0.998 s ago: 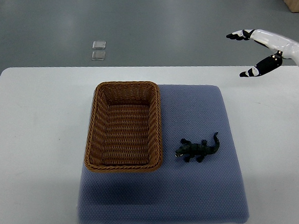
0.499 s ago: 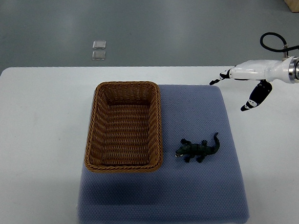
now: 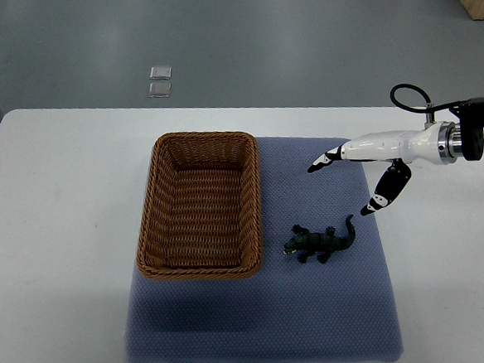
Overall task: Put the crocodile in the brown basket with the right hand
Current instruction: 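Swing the right hand over the cushion toward the green crocodile, then lower the right hand onto the crocodile and close fingers around it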
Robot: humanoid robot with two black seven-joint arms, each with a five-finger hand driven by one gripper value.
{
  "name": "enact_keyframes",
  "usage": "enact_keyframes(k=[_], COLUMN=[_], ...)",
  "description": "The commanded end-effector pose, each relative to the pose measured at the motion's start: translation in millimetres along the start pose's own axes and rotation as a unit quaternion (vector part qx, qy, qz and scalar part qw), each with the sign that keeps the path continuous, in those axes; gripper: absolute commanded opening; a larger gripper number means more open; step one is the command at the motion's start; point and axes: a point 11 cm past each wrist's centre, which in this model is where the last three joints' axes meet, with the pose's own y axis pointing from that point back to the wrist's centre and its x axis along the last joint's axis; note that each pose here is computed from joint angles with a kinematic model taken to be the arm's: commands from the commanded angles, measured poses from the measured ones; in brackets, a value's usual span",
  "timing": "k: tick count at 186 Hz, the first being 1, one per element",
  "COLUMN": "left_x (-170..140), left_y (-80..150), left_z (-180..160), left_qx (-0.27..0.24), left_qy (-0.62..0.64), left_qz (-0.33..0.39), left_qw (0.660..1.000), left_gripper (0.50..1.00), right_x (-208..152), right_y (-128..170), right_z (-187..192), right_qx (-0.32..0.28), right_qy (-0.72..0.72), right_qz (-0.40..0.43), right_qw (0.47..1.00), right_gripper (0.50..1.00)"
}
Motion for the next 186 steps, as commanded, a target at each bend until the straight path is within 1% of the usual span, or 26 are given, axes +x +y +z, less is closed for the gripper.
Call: enact_keyframes(k=[1,40,78,112,156,186], left_x=[0.0,0.0,0.0,0.0,0.0,0.0], left_y=[0.0,0.0,0.0,0.0,0.0,0.0], left_z=[0.0,0.0,0.0,0.0,0.0,0.0], left_qx=[0.000,0.000,0.000,0.000,0.000,0.000], left_qy=[0.000,0.000,0.000,0.000,0.000,0.000], left_qz=[0.000,0.000,0.000,0.000,0.000,0.000], left_qw=[1.000,1.000,1.000,1.000,1.000,1.000], left_gripper=[1.000,1.000,1.000,1.000,1.000,1.000], right_x=[-14.6,-35.1,-56.7,-78.5,-84.3,-97.0], right_y=[-6.3,-18.5,-20.8,-24.7,-32.8,-37.6], right_z=[2.8,5.5,11.4,6.2,1.9,1.7], right_qx=[0.007,0.017,0.017,0.039,0.045,0.041], right_qy=[-0.023,-0.053,-0.074,-0.102,-0.102,-0.098], right_qz=[0.008,0.042,0.060,0.061,0.076,0.088], right_qw=[1.000,0.998,0.995,0.992,0.991,0.990], right_gripper=[0.913,0.913,0.911,0.911,0.903,0.901])
